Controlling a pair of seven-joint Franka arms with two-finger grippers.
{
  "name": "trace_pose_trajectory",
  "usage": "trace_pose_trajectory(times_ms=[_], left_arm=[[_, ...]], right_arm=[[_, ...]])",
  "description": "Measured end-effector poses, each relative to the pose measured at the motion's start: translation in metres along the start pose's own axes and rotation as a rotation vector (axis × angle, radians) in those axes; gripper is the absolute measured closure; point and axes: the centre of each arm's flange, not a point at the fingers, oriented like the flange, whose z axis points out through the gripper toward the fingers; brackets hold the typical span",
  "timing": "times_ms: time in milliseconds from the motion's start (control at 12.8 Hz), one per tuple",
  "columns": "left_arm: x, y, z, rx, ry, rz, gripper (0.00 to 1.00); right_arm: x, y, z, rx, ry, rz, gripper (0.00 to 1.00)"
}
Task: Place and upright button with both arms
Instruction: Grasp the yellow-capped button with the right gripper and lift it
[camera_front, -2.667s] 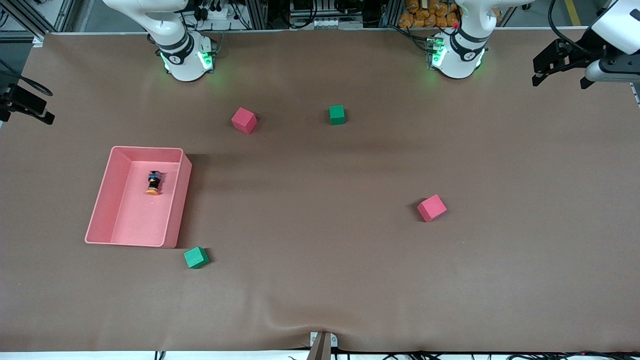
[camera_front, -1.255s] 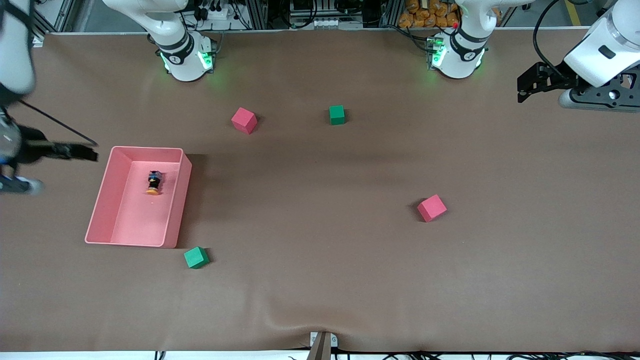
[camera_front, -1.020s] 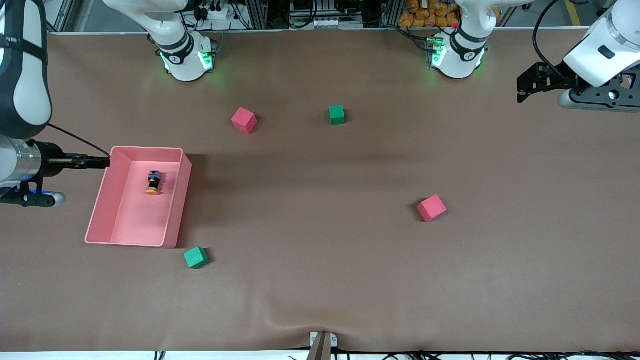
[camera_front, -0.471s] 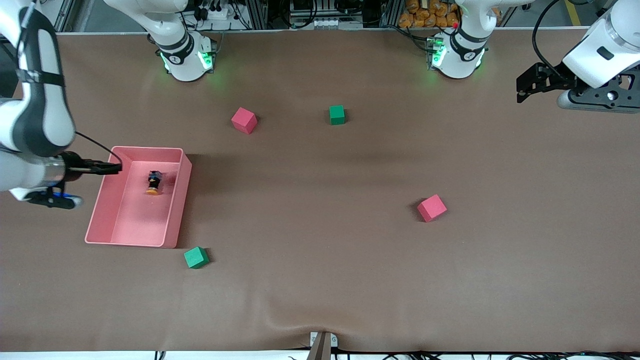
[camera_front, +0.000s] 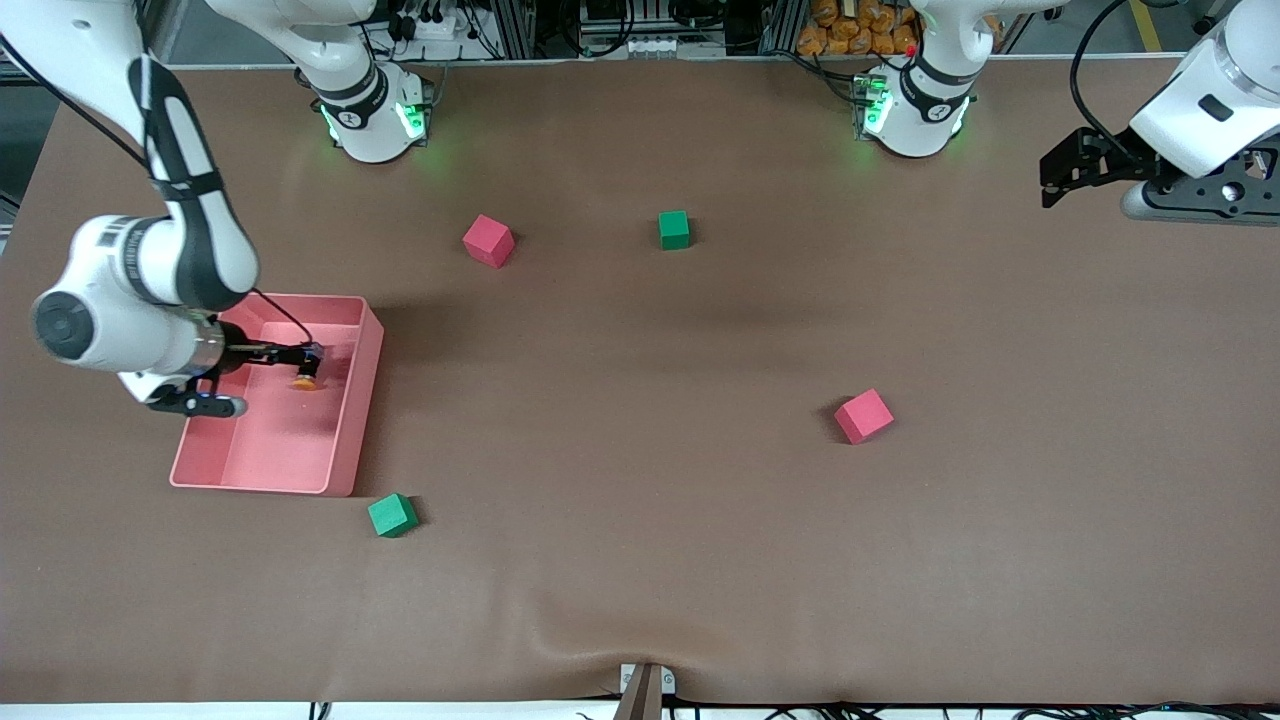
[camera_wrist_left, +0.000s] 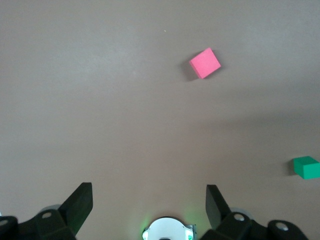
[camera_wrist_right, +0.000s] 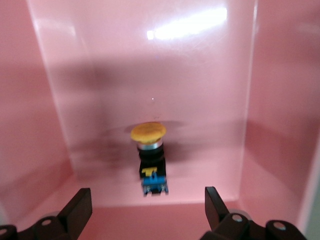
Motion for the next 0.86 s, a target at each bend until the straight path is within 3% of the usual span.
trace_pose_trajectory(times_ms=[549,863], left_arm=[[0.003,-0.016,-0.004,0.006,0.035,-0.031,0.00],[0.005,-0.019,-0.007,0.012,0.054,-0.035,0.00]], right_arm=[[-0.012,0.002,0.041,-0.007,0.082,-0.005,0.00],[-0.010,0.002,0.075,-0.014,0.067,-0.027,0.04]])
